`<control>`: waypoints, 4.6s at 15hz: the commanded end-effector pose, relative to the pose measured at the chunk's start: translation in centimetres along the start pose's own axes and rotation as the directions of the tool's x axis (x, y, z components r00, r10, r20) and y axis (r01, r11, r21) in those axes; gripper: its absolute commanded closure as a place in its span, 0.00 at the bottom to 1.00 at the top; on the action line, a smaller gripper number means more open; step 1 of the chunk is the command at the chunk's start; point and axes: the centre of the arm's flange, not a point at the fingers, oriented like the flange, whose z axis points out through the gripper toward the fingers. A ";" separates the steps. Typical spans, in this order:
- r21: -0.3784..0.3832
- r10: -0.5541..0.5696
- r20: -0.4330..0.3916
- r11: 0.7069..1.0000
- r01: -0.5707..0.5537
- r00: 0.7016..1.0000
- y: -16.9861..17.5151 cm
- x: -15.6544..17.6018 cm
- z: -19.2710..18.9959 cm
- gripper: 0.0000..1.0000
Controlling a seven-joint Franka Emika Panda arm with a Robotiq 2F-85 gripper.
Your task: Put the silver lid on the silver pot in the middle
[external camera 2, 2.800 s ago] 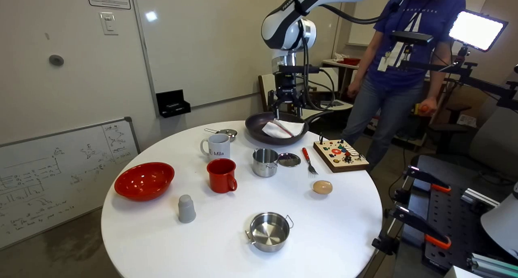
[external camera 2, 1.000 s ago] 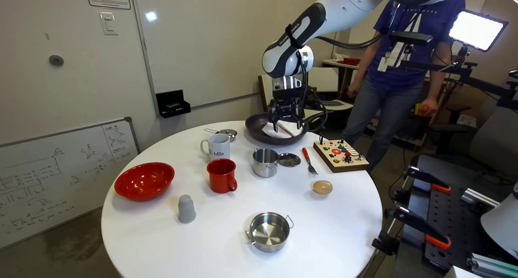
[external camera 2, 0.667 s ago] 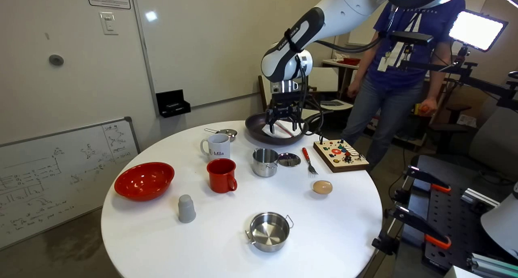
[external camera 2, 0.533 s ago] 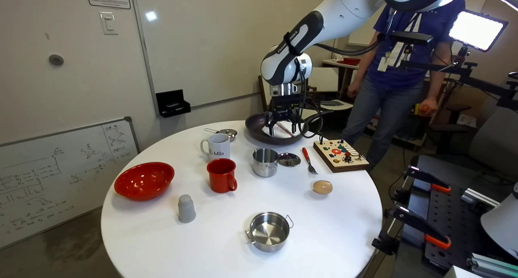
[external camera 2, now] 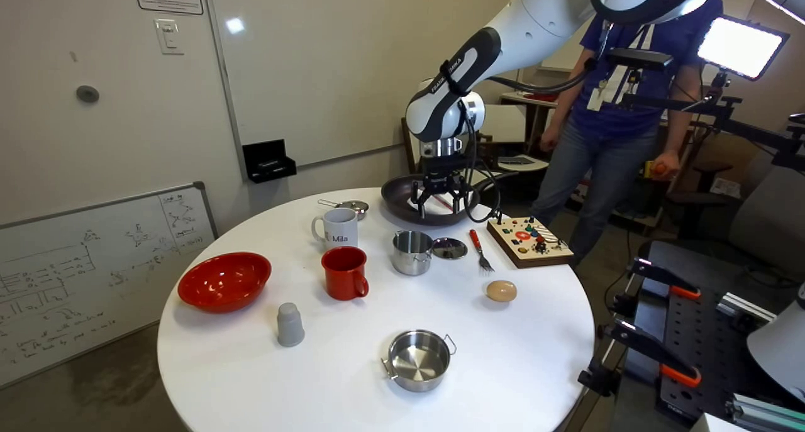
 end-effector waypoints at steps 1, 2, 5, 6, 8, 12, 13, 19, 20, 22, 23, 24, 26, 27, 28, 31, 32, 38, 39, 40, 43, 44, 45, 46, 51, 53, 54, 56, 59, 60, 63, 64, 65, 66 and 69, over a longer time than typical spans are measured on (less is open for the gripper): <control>-0.004 0.025 -0.044 1.000 -0.025 0.999 0.2 -0.8 0.3 0.00; -0.010 0.024 -0.051 1.000 -0.025 0.998 0.1 -0.8 0.6 0.00; -0.018 0.021 -0.078 1.000 -0.023 0.997 0.0 -1.5 2.1 0.00; -0.033 0.019 -0.077 0.999 -0.021 0.997 0.0 -2.1 2.6 0.00; -0.035 0.029 -0.089 0.999 -0.032 0.996 0.1 -2.8 3.4 0.00; -0.045 0.056 -0.121 0.997 -0.062 0.991 0.0 -4.7 4.3 0.00; -0.044 0.062 -0.132 0.997 -0.068 0.989 0.0 -5.1 4.5 0.00; -0.014 0.090 -0.151 0.996 -0.093 0.984 0.6 -5.7 5.4 0.00; -0.001 0.098 -0.147 0.995 -0.100 0.984 1.0 -5.8 5.5 0.00; 0.029 0.104 -0.127 0.995 -0.101 0.986 2.0 -5.3 5.6 0.00; 0.038 0.109 -0.122 0.994 -0.105 0.986 2.5 -5.2 5.7 0.00; 0.052 0.110 -0.112 0.993 -0.105 0.988 2.9 -5.0 5.7 0.00; 0.075 0.100 -0.103 0.993 -0.093 0.990 3.6 -4.5 5.9 0.00; 0.083 0.079 -0.102 0.994 -0.070 0.992 3.9 -4.3 5.9 0.00; 0.081 0.028 -0.108 0.996 -0.019 0.994 4.1 -3.7 5.9 0.00; 0.069 -0.052 -0.112 0.996 0.060 0.992 4.5 -2.9 5.7 0.00; 0.064 -0.076 -0.116 0.994 0.084 0.990 4.3 -2.6 5.5 0.00; 0.039 -0.154 -0.142 0.986 0.161 0.978 2.7 -3.1 4.3 0.00; 0.035 -0.155 -0.142 0.986 0.162 0.978 2.3 -3.4 4.1 0.00; 0.033 -0.160 -0.142 0.986 0.166 0.977 2.0 -3.4 3.9 0.00; 0.029 -0.165 -0.127 0.985 0.170 0.978 1.1 -3.6 3.7 0.00; 0.027 -0.169 -0.117 0.985 0.173 0.979 1.0 -3.6 3.7 0.00; 0.027 -0.166 -0.106 0.985 0.170 0.980 0.9 -3.7 3.8 0.00; 0.024 -0.167 -0.095 0.985 0.170 0.981 0.9 -3.9 4.0 0.00; 0.012 -0.169 -0.070 0.985 0.170 0.983 0.9 -4.8 4.5 0.00; 0.006 -0.178 -0.066 0.984 0.179 0.982 0.7 -5.2 4.6 0.00; 0.004 -0.180 -0.062 0.983 0.181 0.982 0.6 -5.3 4.8 0.00; -0.001 -0.177 -0.046 0.984 0.177 0.983 0.5 -6.0 5.1 0.00; -0.002 -0.169 -0.031 0.986 0.169 0.985 0.4 -6.7 5.4 0.00; -0.002 -0.167 -0.027 0.986 0.167 0.986 0.4 -6.8 5.4 0.00; -0.001 -0.155 -0.024 0.988 0.155 0.988 0.5 -7.1 5.6 0.00; -0.001 -0.156 -0.024 0.988 0.156 0.987 0.6 -7.1 5.6 0.00; -0.001 -0.158 -0.019 0.987 0.158 0.987 0.7 -7.2 5.6 0.00; -0.001 -0.159 -0.016 0.987 0.159 0.987 0.8 -7.2 5.7 0.00; -0.002 -0.156 -0.013 0.988 0.156 0.988 0.9 -7.5 5.8 0.00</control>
